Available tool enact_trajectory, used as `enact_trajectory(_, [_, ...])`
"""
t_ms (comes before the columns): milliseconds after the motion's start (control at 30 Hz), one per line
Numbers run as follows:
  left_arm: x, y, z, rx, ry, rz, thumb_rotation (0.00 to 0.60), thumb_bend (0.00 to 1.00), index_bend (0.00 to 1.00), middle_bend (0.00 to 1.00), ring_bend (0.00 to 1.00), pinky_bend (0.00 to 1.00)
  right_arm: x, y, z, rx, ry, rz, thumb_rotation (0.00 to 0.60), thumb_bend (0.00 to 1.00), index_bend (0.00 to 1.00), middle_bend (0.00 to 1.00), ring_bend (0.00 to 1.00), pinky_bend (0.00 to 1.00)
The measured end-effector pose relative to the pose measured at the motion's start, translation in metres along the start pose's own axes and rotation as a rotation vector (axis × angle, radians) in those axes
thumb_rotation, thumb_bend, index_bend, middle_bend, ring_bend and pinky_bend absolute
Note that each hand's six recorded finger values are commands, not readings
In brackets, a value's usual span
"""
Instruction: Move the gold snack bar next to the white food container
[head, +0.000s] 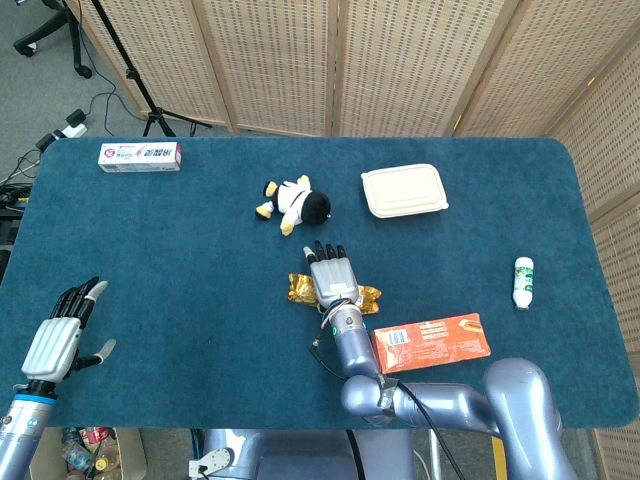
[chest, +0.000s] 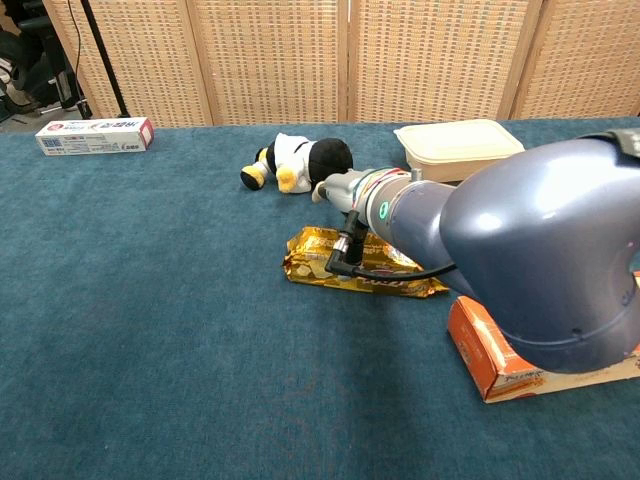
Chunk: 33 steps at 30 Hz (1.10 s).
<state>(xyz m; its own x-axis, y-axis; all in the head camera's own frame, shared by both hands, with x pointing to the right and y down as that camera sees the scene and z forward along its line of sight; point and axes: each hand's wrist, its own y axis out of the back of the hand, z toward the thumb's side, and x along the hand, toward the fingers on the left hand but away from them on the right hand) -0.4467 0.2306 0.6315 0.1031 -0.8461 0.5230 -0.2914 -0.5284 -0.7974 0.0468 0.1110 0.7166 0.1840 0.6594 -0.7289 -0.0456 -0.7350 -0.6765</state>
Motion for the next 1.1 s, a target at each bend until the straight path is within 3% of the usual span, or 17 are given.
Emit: enact_trajectory(1100, [-0.002,-0.006,-0.001,-0.007,0.008,-0.024,0.600,0.30,0.00,0.00,0.00,0.01,-0.026,0.020,-0.030,-0.009,-0.054,-0.040,0.600,0.23,0.02,0.00,0.00,0.07])
